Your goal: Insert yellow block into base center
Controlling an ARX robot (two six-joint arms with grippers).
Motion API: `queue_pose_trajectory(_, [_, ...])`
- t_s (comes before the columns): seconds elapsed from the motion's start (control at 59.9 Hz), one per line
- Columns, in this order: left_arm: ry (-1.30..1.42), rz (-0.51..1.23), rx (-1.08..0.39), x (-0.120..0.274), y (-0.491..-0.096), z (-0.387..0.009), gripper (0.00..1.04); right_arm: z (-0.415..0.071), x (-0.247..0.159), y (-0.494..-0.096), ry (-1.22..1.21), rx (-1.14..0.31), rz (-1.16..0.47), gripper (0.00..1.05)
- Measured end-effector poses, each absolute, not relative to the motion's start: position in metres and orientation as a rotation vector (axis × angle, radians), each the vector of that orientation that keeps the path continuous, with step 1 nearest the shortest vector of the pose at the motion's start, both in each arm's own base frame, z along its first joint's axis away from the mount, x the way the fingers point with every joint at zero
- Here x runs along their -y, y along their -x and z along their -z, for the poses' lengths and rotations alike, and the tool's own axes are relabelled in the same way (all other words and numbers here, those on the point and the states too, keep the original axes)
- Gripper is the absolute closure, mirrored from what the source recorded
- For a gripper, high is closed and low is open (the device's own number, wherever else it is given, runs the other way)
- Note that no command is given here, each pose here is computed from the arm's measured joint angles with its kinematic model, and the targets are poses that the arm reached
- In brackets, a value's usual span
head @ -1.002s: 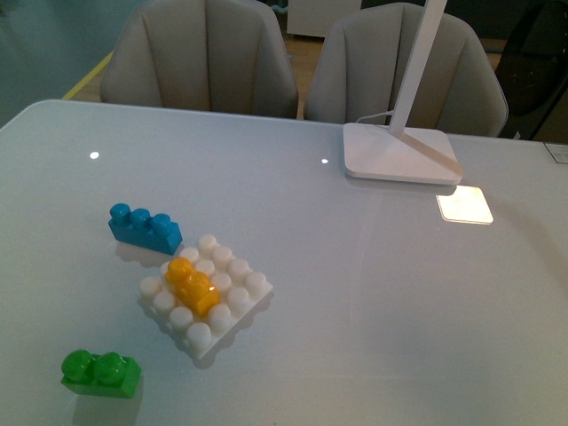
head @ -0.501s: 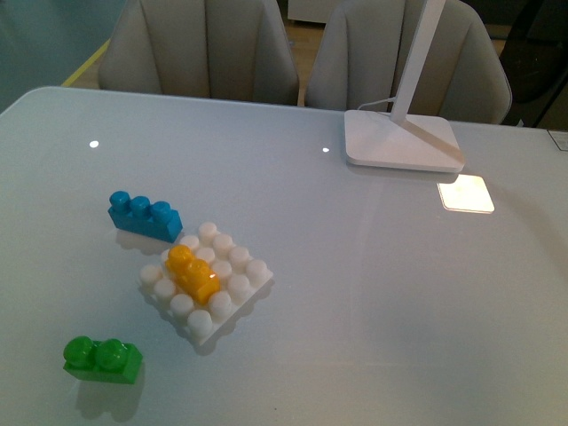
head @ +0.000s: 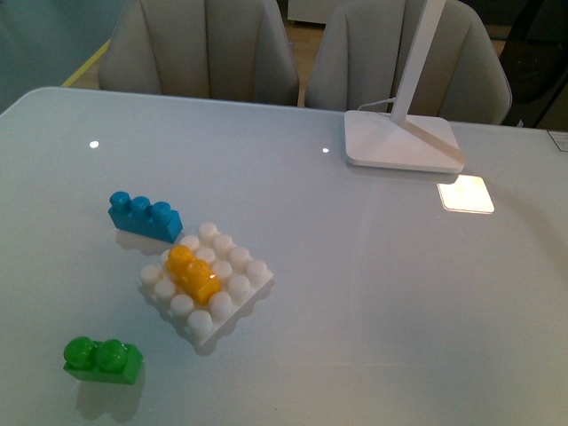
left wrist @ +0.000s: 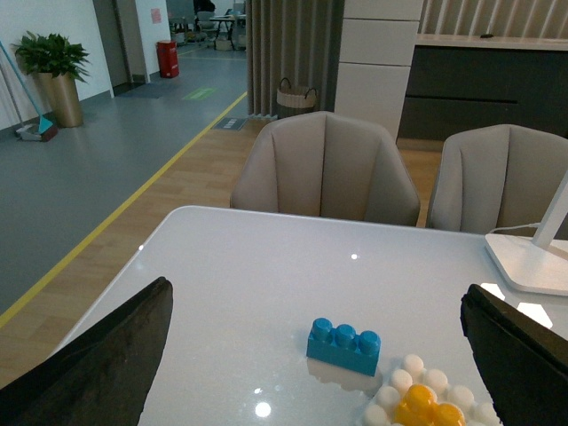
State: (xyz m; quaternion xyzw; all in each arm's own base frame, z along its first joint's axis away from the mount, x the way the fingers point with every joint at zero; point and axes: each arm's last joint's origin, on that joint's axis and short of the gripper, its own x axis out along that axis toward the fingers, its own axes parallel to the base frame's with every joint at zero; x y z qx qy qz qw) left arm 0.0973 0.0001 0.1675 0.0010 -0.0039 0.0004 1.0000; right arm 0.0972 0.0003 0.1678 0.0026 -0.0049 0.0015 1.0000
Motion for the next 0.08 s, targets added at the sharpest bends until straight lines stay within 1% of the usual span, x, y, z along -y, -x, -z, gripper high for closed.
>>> queue_pose_trajectory(0.083, [-0.002,-0.001,0.008,-0.0001,-0.0973,-0.1675,0.07,-0.1678,-0.0003,-0.0972,-0.005,0.01,-0.003,0.09])
